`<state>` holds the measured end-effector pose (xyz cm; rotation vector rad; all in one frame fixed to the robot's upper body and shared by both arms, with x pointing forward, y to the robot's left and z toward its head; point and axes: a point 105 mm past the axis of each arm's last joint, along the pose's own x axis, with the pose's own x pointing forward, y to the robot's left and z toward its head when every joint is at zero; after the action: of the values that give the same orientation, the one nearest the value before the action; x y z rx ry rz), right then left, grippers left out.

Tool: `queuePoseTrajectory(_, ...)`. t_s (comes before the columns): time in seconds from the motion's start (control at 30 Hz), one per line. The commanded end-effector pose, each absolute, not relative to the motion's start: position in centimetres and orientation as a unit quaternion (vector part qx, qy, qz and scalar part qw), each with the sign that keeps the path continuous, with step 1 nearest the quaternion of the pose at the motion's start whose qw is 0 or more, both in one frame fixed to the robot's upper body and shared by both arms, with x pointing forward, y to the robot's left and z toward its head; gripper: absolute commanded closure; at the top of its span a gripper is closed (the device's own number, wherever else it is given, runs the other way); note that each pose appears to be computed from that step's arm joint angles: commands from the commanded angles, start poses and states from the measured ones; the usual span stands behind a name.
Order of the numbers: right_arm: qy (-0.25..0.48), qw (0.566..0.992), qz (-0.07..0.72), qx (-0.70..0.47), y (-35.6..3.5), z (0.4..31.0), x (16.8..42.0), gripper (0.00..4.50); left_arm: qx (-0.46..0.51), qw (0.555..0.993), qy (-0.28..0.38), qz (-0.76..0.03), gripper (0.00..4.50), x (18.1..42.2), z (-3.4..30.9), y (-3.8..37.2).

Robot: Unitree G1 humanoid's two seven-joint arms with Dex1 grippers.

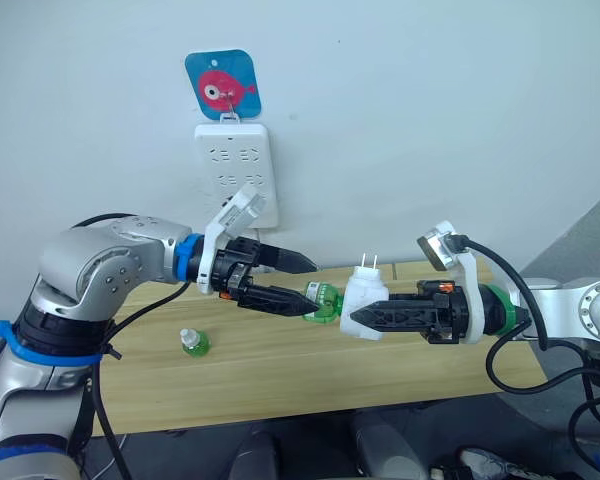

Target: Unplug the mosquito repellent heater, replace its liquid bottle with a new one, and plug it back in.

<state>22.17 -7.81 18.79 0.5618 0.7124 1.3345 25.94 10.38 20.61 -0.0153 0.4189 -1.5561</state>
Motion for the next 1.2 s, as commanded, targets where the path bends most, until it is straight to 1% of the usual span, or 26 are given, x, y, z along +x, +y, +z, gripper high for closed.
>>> queuePoseTrajectory(0.03,0.301,0.693,0.602,0.258,-8.0,19.7,22.2,1.46,0.025,0.719,0.128,-0.683,0.00,26.4,22.1,11.0)
queuePoseTrajectory(0.07,0.301,0.695,0.598,0.261,-8.1,19.6,22.4,1.46,0.042,0.733,0.094,-0.673,0.00,26.9,22.5,11.2)
queuePoseTrajectory(0.13,0.302,0.699,0.590,0.266,-8.3,19.5,22.6,1.46,0.095,0.745,0.019,-0.660,0.00,27.2,23.1,11.6)
queuePoseTrajectory(0.27,0.302,0.702,0.585,0.272,-8.3,19.4,23.0,1.46,0.215,0.739,-0.099,-0.630,0.00,27.5,22.5,12.2)
queuePoseTrajectory(0.37,0.302,0.703,0.583,0.274,-8.3,19.4,23.1,1.46,0.256,0.720,-0.154,-0.627,0.00,26.7,21.7,12.1)
queuePoseTrajectory(0.47,0.301,0.705,0.580,0.276,-8.3,19.4,23.3,1.46,0.276,0.696,-0.208,-0.629,0.00,25.4,21.2,11.7)
queuePoseTrajectory(0.53,0.301,0.705,0.579,0.277,-8.3,19.4,23.3,1.46,0.277,0.690,-0.243,-0.623,0.00,24.8,21.0,11.5)
queuePoseTrajectory(0.6,0.300,0.706,0.580,0.276,-8.3,19.4,23.2,1.46,0.272,0.691,-0.252,-0.621,0.00,24.5,20.5,11.3)
queuePoseTrajectory(0.73,0.299,0.705,0.581,0.274,-8.2,19.4,23.1,1.46,0.266,0.684,-0.247,-0.633,0.00,24.1,19.5,11.1)
queuePoseTrajectory(0.9,0.299,0.704,0.584,0.271,-8.2,19.5,22.9,1.46,0.282,0.665,-0.247,-0.646,0.00,24.4,18.5,11.1)
queuePoseTrajectory(1.0,0.299,0.702,0.588,0.268,-8.0,19.5,22.7,1.46,0.289,0.660,-0.264,-0.641,0.00,25.0,18.6,10.8)
queuePoseTrajectory(1.1,0.299,0.700,0.592,0.265,-7.8,19.5,22.6,1.46,0.300,0.638,-0.288,-0.648,0.00,25.1,18.6,10.2)
queuePoseTrajectory(1.2,0.300,0.699,0.593,0.264,-7.8,19.5,22.5,1.46,0.307,0.631,-0.301,-0.646,0.00,25.4,18.6,9.9)
